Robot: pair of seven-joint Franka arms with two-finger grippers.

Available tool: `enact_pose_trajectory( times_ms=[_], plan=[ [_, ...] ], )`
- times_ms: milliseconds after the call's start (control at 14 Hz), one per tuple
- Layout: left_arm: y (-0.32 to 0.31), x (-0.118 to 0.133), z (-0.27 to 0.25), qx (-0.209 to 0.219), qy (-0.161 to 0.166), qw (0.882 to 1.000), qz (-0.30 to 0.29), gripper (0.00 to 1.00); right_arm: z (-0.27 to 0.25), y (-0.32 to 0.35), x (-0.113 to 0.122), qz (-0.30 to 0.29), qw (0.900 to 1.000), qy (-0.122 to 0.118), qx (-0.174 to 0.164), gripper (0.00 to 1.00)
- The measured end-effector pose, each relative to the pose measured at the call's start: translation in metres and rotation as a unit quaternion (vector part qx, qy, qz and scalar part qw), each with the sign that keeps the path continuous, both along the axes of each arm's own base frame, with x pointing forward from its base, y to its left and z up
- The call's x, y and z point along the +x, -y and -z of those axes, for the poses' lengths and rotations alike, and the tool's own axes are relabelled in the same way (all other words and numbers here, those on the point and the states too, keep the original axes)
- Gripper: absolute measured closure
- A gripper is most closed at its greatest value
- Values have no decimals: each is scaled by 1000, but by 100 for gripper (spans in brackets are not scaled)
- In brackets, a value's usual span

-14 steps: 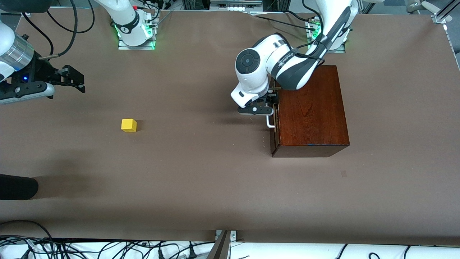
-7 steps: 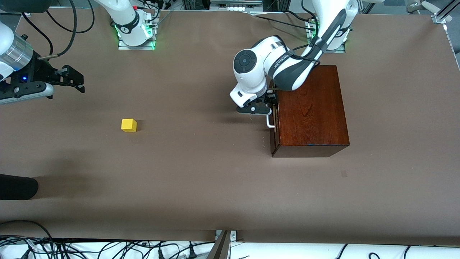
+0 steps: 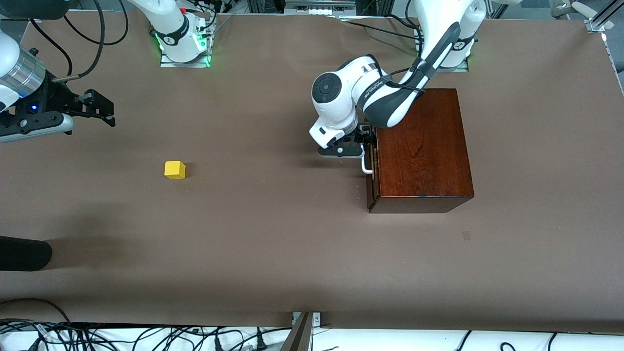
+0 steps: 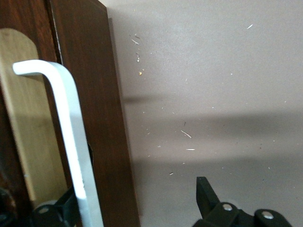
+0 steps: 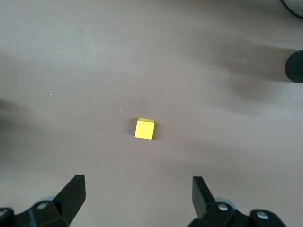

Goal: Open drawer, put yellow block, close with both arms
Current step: 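Pull the drawer open by its handle with the left gripper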

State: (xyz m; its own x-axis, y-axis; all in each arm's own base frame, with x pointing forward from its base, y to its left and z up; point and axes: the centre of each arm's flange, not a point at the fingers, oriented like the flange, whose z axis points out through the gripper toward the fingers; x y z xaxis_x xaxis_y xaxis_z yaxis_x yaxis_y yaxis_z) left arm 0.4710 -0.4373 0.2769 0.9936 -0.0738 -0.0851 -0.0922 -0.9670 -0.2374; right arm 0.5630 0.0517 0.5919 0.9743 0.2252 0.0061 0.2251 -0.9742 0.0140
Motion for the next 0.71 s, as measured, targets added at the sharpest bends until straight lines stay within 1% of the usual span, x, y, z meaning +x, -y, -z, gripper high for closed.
enact_pose_trajectory(
  times_ms=[286, 714],
  plan=[
    [11, -8, 0, -5, 8, 1000, -2, 0, 0, 0, 0, 0, 1000, 0, 0, 0],
    [36, -12, -4, -33, 35, 999, -22, 0, 0, 1, 0, 1, 1000, 0, 0, 0]
  ],
)
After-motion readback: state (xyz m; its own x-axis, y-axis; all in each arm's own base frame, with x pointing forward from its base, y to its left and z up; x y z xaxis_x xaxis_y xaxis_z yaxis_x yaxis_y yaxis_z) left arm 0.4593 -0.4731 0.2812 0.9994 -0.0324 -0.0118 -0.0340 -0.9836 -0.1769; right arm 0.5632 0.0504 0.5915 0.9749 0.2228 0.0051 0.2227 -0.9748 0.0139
